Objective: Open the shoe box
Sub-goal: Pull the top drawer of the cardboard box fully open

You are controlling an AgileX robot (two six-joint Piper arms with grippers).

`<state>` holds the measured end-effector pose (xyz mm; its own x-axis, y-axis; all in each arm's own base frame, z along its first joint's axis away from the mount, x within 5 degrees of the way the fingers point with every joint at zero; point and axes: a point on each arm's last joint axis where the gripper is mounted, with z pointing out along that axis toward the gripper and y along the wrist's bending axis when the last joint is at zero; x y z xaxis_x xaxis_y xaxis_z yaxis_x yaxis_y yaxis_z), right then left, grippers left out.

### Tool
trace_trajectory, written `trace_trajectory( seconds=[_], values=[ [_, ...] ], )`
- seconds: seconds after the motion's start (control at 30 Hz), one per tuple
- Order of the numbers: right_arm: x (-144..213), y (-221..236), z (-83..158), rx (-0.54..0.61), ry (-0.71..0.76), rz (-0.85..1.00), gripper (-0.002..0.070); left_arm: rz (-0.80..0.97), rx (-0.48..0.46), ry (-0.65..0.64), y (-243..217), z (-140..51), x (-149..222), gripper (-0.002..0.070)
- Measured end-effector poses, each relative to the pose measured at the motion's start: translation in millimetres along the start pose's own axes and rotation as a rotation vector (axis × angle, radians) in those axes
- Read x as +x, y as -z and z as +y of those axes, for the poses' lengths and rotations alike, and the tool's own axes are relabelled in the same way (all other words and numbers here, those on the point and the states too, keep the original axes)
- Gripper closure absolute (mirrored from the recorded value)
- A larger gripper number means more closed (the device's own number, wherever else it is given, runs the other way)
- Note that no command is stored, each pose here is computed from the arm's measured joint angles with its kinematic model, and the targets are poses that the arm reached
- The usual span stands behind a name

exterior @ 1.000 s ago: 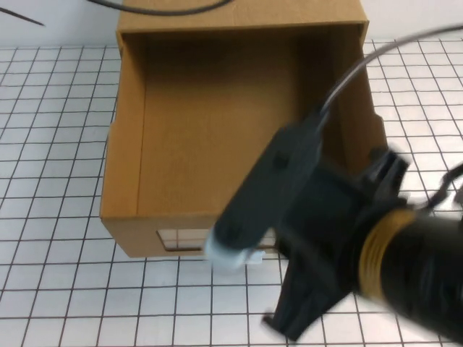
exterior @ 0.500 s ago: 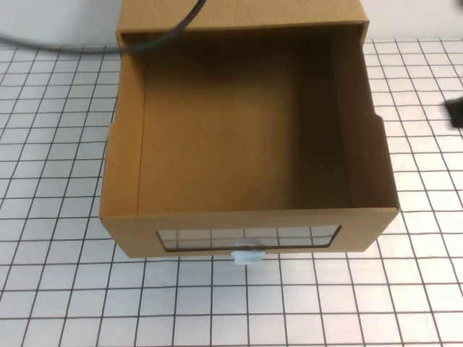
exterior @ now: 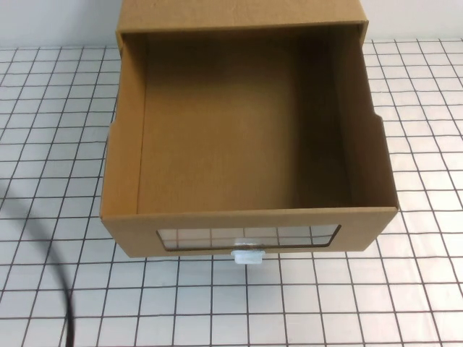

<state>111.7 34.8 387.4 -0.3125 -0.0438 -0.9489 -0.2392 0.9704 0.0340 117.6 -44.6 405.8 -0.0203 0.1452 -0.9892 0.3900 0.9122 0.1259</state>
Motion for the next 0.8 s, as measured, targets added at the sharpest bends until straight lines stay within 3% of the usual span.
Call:
trace_trajectory(
  seconds=[0.27,0.53,0.8],
  values=[
    [66,4,-1,-0.086,-0.044,-0.137,0.0689,-0.107,-0.059,-0.002,59,-17.8,111,0.0677],
    [87,3,0,-0.114,-0.057,-0.165,0.0689,-0.006,-0.051,0.024,56,-29.4,202,0.0677],
    [85,4,1,-0.124,-0.062,-0.185,0.0689,0.055,-0.041,0.030,53,-31.8,221,0.0677]
  ],
)
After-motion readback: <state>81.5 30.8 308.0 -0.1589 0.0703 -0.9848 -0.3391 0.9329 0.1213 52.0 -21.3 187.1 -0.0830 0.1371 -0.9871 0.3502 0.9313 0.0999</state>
